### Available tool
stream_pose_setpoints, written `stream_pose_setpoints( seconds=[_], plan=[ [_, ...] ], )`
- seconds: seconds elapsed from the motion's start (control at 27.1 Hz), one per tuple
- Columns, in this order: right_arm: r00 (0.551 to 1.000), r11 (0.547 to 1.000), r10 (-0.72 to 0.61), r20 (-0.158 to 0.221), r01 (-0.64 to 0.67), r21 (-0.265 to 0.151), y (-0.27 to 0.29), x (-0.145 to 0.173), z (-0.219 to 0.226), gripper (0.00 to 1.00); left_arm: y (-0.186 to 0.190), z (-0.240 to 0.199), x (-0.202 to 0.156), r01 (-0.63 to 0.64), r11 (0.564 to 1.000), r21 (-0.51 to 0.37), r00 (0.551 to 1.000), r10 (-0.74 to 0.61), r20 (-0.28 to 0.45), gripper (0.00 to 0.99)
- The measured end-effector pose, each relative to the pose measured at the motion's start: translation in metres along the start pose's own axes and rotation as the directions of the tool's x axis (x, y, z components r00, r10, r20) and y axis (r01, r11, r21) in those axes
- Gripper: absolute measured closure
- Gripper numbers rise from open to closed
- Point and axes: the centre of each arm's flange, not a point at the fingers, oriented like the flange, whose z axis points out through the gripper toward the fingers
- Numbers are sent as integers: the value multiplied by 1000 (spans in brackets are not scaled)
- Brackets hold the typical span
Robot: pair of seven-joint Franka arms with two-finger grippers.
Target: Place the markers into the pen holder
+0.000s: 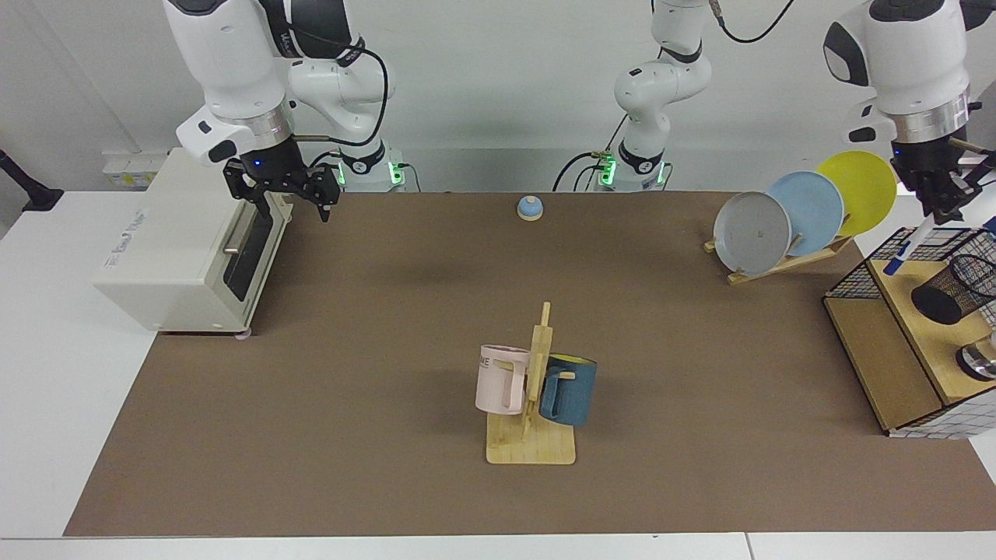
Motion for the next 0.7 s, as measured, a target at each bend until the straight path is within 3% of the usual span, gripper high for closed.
stream_pose_setpoints(
  seconds=[0.44,0.7],
  plan=[
    [1000,1000,0,0,0,0,0,0,0,0,-11,26,-51,-172,982,73,985,169,39,824],
    [1000,1000,0,0,0,0,0,0,0,0,-4,40,-77,-261,964,54,964,258,60,824]
  ],
)
